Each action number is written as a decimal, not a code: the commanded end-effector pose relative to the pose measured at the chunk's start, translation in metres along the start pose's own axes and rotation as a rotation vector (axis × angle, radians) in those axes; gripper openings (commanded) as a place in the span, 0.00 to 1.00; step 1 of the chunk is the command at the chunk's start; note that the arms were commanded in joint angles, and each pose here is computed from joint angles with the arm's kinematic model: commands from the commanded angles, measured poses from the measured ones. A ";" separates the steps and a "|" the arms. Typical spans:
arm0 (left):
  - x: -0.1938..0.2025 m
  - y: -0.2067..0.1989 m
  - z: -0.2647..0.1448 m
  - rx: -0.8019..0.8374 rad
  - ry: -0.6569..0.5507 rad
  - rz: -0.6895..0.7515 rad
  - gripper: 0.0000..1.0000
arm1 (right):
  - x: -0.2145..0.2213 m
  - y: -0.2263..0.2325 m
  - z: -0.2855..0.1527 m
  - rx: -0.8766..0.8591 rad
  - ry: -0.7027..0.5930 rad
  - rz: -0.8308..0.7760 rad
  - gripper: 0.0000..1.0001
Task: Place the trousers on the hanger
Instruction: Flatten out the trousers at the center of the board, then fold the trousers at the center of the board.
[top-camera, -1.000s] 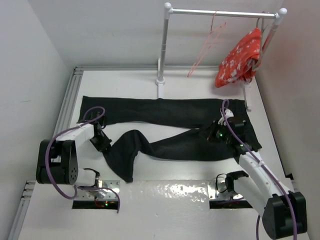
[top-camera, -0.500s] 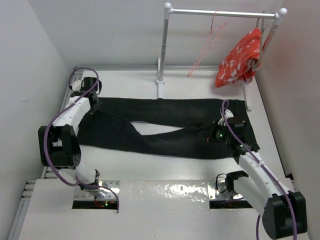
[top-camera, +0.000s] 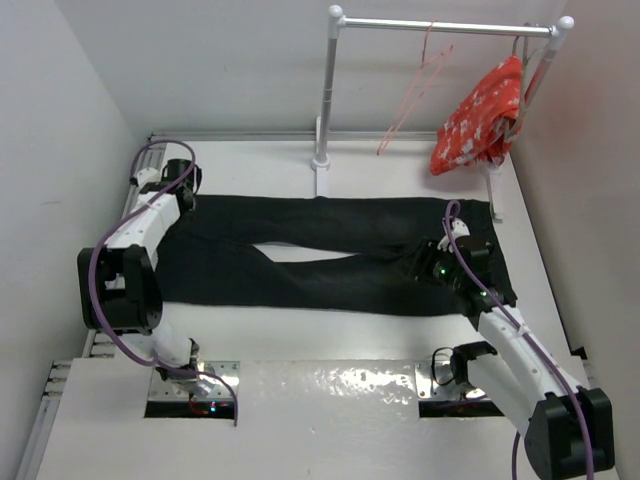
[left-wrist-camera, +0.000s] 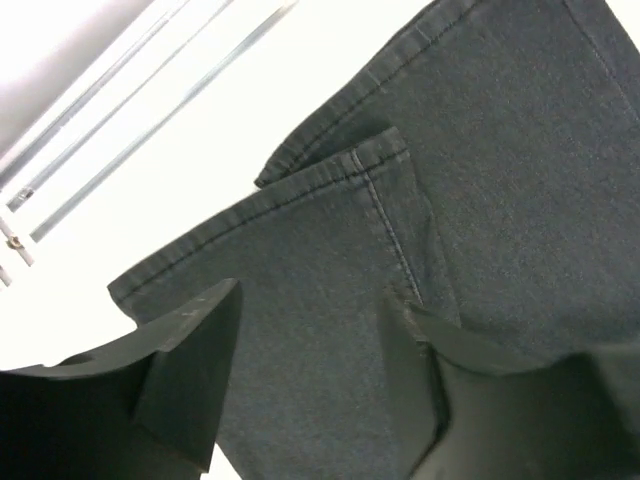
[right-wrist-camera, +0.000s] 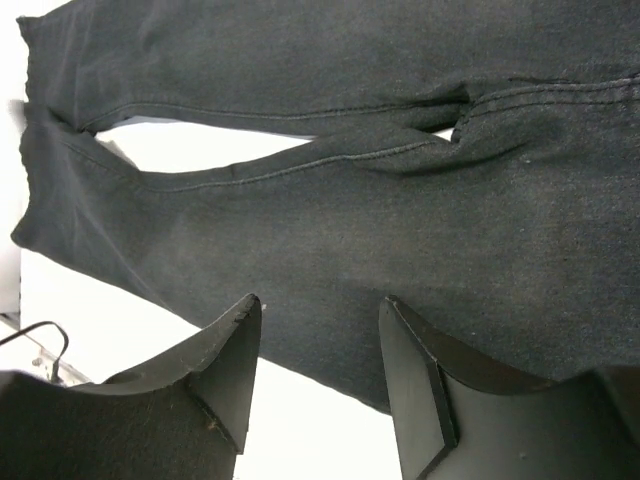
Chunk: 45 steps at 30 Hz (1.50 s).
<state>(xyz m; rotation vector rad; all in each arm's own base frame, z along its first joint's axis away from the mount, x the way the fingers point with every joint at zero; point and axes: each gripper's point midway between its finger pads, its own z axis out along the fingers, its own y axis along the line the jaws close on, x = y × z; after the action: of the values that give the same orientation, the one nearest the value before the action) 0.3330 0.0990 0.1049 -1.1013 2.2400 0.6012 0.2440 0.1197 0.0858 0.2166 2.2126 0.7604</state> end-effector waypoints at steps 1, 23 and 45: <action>-0.034 0.019 -0.030 0.020 -0.107 -0.090 0.56 | -0.009 0.003 -0.001 -0.010 -0.043 -0.017 0.48; 0.132 0.100 -0.001 0.126 0.552 -0.325 0.32 | -0.008 0.006 -0.004 -0.015 -0.026 -0.033 0.04; 0.149 0.080 0.039 0.151 0.518 -0.433 0.00 | -0.006 0.009 -0.002 -0.038 -0.017 -0.030 0.20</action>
<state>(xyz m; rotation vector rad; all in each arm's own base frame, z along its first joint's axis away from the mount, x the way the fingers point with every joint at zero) 0.1981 0.0780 -0.0029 -1.7440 2.3229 -0.0449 0.2381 0.1247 0.0853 0.1936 2.2284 0.7976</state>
